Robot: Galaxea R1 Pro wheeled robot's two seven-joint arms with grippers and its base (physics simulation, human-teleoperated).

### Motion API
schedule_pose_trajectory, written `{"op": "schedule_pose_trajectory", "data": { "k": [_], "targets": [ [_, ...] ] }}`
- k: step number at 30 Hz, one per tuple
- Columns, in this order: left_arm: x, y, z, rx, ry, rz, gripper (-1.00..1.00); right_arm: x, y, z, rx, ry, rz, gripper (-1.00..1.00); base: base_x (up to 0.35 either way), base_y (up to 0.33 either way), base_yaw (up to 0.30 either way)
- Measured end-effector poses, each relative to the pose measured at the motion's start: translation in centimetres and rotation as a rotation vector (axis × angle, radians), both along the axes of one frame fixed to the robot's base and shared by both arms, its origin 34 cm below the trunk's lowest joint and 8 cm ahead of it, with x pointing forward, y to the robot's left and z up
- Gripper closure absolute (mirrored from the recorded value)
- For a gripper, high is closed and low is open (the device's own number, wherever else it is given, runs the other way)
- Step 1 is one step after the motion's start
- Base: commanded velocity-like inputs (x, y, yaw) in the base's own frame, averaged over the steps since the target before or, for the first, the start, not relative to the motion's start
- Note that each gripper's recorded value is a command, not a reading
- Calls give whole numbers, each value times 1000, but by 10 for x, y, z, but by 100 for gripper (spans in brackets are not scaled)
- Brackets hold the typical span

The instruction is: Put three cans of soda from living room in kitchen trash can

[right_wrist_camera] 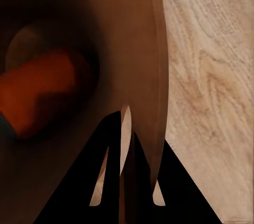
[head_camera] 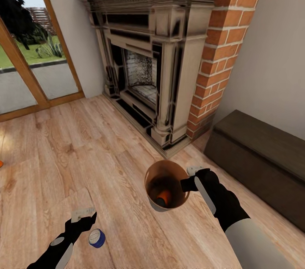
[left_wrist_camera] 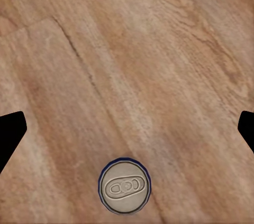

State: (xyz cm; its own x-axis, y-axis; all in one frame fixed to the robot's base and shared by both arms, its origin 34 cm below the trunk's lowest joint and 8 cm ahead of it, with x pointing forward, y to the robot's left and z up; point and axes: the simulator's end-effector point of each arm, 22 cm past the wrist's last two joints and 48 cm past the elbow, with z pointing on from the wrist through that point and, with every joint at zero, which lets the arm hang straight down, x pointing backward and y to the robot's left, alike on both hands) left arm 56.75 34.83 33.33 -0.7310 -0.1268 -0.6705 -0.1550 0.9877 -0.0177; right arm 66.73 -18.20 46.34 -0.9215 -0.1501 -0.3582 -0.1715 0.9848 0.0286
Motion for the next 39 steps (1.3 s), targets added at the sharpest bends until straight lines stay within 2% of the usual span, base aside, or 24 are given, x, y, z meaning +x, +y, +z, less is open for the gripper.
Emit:
{"op": "schedule_pose_trajectory", "data": {
  "k": [18, 19, 23, 25, 28, 30, 32, 33, 35, 37, 39],
  "targets": [
    [-1, 0, -2, 0, 4, 0, -100, -2, 0, -6, 1, 5, -1, 100, 0, 0, 0],
    [-1, 0, -2, 0, 5, 0, -100, -3, 0, -8, 0, 11, -1, 100, 0, 0, 0],
    [-1, 0, -2, 0, 4, 0, -100, -31, -7, -42, -30, 111, -3, 100, 0, 0, 0],
    [-1, 0, -2, 0, 4, 0, -100, -30, -8, -42, -35, 110, -2, 100, 0, 0, 0],
    [-1, 0, -2, 0, 4, 0, -100, -22, -1, -33, -11, 83, -4, 100, 0, 0, 0],
    [-1, 0, -2, 0, 3, 0, -100, -40, -2, -57, -10, 165, -18, 100, 0, 0, 0],
    [0, 0, -1, 0, 2, 0, -100, -63, -1, -80, 24, 266, -71, 100, 0, 0, 0],
    [0, 0, -1, 0, 2, 0, -100, -71, 1, -86, 45, 294, -96, 100, 0, 0, 0],
    [0, 0, -1, 0, 2, 0, -100, -67, 1, -84, 48, 289, -122, 100, 0, 0, 0],
    [0, 0, -1, 0, 1, 0, -100, -47, -7, -72, 6, 230, -140, 100, 0, 0, 0],
    [0, 0, -1, 0, 1, 0, -100, -43, -17, -68, -43, 219, -143, 100, 0, 0, 0]
  ]
}}
